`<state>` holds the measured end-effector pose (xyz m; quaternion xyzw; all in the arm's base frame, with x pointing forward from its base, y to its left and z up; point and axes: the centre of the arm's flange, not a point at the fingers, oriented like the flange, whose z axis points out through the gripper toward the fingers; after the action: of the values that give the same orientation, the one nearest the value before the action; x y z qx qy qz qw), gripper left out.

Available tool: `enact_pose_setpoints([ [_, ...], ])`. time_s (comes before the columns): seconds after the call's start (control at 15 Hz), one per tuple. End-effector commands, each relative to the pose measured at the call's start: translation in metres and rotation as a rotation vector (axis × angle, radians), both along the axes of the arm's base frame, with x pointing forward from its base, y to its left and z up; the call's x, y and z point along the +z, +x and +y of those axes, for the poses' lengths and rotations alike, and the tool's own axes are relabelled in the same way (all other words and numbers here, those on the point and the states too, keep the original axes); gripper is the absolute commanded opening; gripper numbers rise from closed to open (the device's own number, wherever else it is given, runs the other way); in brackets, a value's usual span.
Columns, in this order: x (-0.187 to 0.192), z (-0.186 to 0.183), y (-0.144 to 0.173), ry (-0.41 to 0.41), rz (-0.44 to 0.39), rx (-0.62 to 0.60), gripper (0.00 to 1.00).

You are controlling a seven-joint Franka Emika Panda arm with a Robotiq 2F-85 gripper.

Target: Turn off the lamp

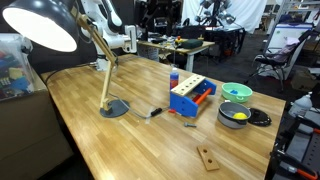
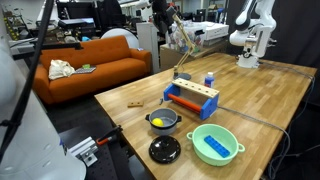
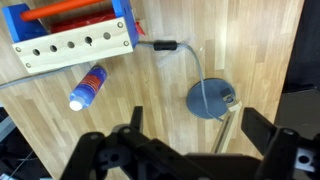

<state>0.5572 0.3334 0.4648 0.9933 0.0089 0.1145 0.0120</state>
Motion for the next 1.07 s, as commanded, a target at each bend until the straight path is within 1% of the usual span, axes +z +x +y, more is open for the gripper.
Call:
enact_pose_setpoints([
  [0.0,-0.011,0.023,0.036,0.001,0.039,-0.008,1.00],
  [0.07,-0.018,0.027,0.043,0.004,0.055,-0.005,1.00],
  [0.27,-0.043,0.031,0.065,-0.026,0.075,-0.024,1.00],
  [0.33,-0.047,0.020,0.045,-0.004,0.053,-0.015,1.00],
  [0.47,-0.056,0.023,0.054,-0.010,0.061,-0.022,1.00],
  [0.8,-0.051,0.026,0.054,-0.013,0.062,-0.021,1.00],
  [0.87,-0.055,0.022,0.057,-0.023,0.043,-0.042,1.00],
  [1.0,-0.065,0.015,0.067,-0.011,0.031,-0.077,1.00],
])
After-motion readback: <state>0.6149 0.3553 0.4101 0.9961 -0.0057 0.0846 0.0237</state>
